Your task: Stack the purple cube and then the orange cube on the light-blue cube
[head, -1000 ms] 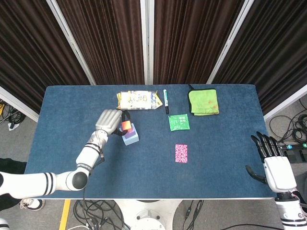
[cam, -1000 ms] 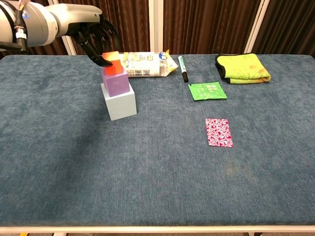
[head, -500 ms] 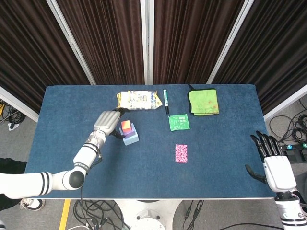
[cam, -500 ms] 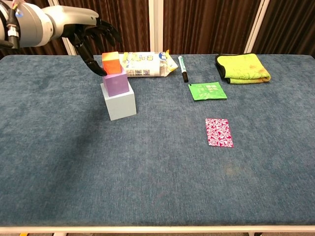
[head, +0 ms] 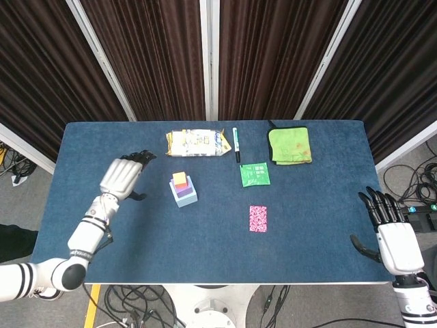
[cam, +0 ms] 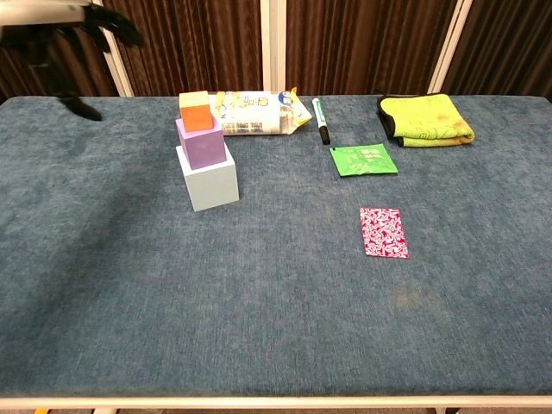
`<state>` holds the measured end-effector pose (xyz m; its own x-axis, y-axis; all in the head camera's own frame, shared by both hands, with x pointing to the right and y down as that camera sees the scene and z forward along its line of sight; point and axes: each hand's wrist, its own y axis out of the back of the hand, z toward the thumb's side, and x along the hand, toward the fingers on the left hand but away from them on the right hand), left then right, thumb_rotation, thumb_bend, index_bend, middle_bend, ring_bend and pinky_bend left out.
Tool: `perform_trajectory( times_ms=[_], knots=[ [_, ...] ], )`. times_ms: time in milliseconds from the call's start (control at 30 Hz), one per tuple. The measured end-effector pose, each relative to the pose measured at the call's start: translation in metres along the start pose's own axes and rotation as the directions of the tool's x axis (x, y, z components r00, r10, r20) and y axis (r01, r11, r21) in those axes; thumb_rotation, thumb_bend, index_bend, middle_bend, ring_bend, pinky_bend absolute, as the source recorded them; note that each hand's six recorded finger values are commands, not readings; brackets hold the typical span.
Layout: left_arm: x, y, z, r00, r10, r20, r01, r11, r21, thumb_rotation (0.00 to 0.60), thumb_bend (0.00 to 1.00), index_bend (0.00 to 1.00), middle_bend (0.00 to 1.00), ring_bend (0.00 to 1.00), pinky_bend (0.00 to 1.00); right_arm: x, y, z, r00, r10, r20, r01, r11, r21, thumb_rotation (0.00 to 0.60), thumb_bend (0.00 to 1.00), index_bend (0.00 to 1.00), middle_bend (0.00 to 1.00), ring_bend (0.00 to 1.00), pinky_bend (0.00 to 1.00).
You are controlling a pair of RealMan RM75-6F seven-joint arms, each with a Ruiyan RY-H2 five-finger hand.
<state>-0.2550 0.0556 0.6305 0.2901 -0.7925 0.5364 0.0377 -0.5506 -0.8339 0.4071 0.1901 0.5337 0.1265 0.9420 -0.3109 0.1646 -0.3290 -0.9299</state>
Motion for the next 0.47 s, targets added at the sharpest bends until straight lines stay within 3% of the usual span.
perform_trajectory(
  times_ms=[67,233,300,400,467],
  knots=[
    [-0.013,0.001,-0.008,0.998,0.055,0.031,-0.057,0.995,0.084,0.600,0.09,0.23,0.24,0.21,0.29,0.000,-0.002,0.001,1.000,0.004,-0.002,-0.004,1.000,0.006,0.600,0.18,0.00,0.00,0.00,0.00],
    [-0.073,-0.013,-0.039,0.979,0.175,0.106,-0.198,0.940,0.276,0.600,0.09,0.23,0.24,0.21,0.29,0.001,-0.004,0.004,1.000,0.006,-0.007,-0.006,1.000,0.017,0.600,0.18,0.00,0.00,0.00,0.00],
    [-0.102,-0.024,-0.057,0.977,0.193,0.090,-0.212,0.927,0.309,0.600,0.09,0.23,0.24,0.21,0.29,0.001,-0.005,0.005,1.000,0.005,-0.007,-0.005,1.000,0.020,0.600,0.18,0.00,0.00,0.00,0.00],
    [-0.133,-0.040,-0.079,0.983,0.181,0.037,-0.183,0.926,0.329,0.600,0.08,0.23,0.24,0.21,0.29,0.000,-0.005,0.005,1.000,0.005,-0.005,-0.005,1.000,0.023,0.600,0.18,0.00,0.00,0.00,0.00],
    [-0.141,-0.044,-0.084,0.984,0.176,0.019,-0.172,0.929,0.329,0.600,0.08,0.23,0.24,0.21,0.29,0.000,-0.006,0.005,1.000,0.004,-0.004,-0.004,1.000,0.024,0.600,0.18,0.00,0.00,0.00,0.00]
  ],
)
